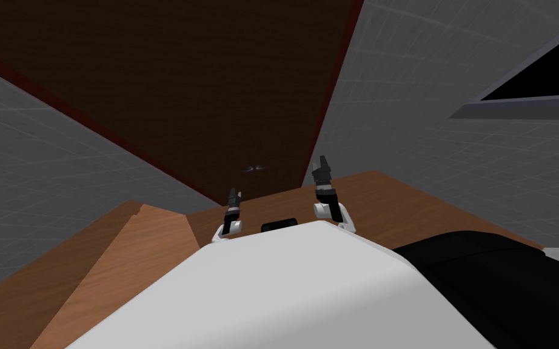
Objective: Pull the door open
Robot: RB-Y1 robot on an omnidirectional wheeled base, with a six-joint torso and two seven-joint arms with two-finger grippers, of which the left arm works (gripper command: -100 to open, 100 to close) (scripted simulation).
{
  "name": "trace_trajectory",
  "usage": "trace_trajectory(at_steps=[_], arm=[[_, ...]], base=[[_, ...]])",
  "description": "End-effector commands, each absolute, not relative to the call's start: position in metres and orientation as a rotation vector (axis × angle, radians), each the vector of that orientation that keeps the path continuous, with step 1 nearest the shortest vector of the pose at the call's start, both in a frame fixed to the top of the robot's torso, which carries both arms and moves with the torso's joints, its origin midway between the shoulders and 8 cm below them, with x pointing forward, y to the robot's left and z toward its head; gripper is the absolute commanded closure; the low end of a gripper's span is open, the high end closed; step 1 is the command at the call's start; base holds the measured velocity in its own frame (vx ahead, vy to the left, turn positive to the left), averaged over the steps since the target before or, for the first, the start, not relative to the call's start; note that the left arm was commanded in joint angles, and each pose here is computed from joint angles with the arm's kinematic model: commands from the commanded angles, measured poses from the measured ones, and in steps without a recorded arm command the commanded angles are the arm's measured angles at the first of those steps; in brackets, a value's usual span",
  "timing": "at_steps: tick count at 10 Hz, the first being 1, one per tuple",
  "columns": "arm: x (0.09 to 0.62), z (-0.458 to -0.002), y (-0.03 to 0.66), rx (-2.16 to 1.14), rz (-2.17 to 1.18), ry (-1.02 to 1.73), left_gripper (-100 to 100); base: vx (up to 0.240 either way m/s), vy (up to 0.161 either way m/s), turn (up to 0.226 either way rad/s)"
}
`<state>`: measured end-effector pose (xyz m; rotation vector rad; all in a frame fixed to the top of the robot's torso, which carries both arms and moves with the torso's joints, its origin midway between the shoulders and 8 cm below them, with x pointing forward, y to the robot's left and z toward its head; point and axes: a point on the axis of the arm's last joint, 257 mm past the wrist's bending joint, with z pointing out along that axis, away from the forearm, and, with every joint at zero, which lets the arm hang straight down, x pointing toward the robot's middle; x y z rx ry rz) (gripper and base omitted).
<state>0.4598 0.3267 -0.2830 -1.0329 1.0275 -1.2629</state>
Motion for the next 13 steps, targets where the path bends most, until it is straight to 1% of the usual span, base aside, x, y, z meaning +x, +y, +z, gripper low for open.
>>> trace_trajectory(at_steps=[1,13], arm=[[0.462,-0.292,0.327,-1.049,-1.256,1.036,-100],[0.463,-0.347,0.347,-1.155,-1.198,1.093,-100]], base=[[0.099,-0.013,-0.004],[0.098,-0.008,-0.006]])
